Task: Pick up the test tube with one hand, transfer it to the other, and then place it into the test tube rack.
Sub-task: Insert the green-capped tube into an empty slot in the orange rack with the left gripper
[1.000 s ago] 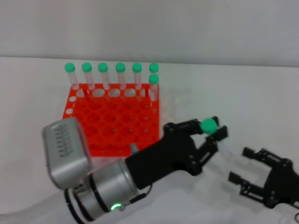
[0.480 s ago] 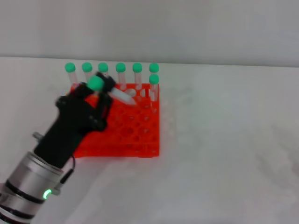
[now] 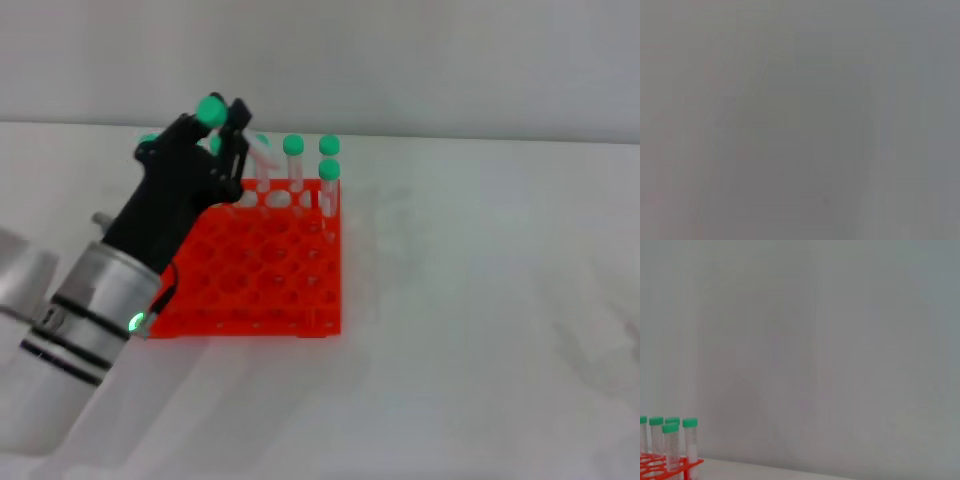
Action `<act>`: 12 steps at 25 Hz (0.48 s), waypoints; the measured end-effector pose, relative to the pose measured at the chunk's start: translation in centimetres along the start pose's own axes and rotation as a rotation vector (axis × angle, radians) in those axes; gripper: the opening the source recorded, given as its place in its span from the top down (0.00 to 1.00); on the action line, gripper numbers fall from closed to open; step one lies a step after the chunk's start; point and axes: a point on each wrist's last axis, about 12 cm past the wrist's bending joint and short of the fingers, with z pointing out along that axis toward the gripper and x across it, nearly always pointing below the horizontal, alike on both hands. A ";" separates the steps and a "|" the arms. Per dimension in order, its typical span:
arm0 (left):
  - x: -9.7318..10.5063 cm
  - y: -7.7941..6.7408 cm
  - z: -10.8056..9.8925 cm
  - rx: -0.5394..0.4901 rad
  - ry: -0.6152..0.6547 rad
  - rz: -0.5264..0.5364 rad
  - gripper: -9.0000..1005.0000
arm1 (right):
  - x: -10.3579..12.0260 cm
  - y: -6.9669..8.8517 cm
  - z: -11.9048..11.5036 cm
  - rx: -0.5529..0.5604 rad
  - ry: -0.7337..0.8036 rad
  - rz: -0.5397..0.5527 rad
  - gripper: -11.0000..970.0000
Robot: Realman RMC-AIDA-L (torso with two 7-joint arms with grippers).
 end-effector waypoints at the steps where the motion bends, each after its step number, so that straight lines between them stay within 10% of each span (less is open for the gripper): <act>1: 0.1 0.0 0.4 -0.002 0.018 -0.001 0.78 | 0.0 0.0 0.0 0.000 -0.001 0.000 0.22; 12: 2.1 0.2 1.5 -0.057 0.212 -0.048 0.78 | 0.1 0.1 -0.1 0.002 0.000 0.009 0.22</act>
